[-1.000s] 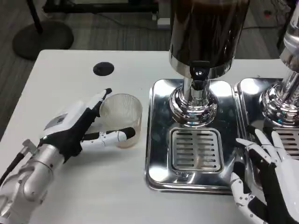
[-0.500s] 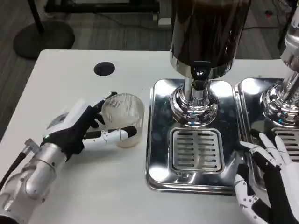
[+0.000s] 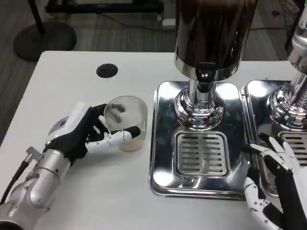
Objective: Grasp the cup under the faucet to collect the drink, then remove the cup.
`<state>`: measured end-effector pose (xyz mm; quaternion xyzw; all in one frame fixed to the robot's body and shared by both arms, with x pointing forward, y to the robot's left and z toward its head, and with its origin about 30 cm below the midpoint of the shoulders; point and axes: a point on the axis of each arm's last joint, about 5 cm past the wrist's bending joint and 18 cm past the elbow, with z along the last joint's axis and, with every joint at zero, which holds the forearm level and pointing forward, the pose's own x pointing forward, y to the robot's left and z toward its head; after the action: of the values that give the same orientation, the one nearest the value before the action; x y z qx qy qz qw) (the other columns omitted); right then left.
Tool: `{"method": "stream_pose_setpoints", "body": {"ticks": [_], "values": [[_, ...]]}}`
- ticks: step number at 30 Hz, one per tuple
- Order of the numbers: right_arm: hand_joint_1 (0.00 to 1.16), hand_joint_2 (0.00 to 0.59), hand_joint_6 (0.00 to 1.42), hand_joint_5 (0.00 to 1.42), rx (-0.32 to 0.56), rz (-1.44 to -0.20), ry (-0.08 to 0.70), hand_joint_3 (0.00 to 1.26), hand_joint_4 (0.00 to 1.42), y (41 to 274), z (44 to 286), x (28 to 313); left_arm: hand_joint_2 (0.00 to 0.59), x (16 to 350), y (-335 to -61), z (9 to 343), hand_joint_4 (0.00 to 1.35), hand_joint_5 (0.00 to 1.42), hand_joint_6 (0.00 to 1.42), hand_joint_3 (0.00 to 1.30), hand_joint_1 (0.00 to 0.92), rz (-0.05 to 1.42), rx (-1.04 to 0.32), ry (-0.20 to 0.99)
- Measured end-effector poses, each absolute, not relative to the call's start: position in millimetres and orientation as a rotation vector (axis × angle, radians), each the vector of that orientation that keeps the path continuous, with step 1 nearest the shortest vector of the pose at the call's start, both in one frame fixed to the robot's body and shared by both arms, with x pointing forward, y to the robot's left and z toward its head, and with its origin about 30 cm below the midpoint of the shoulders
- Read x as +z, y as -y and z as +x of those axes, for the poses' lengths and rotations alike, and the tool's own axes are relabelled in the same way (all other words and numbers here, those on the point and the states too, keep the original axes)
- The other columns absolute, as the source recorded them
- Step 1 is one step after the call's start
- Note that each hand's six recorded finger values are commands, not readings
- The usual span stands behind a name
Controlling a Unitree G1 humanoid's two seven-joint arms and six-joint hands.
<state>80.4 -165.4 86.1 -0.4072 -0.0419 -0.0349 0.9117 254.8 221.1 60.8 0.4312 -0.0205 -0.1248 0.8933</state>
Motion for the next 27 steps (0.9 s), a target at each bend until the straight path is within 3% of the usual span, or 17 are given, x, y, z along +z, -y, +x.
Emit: {"method": "stream_pose_setpoints", "body": {"ticks": [7,20,27], "values": [[0.41,0.573,0.22,0.05,-0.071,-0.828,0.082,0.33,0.10,166.2,79.9,86.2,0.151,59.1,-219.3,252.8,0.53,0.82,1.07,0.40,0.274,0.886,-0.256,0.075],[0.41,0.574,0.23,0.05,-0.081,-0.816,0.077,0.33,0.11,164.9,77.1,86.4,0.150,65.2,-204.6,255.2,0.54,0.82,1.08,0.40,0.272,0.832,-0.266,0.204],[0.41,0.580,0.23,0.05,-0.100,-0.811,0.078,0.33,0.11,164.9,73.5,89.4,0.153,64.3,-196.1,255.6,0.54,0.82,1.07,0.40,0.263,0.805,-0.293,0.218]]}}
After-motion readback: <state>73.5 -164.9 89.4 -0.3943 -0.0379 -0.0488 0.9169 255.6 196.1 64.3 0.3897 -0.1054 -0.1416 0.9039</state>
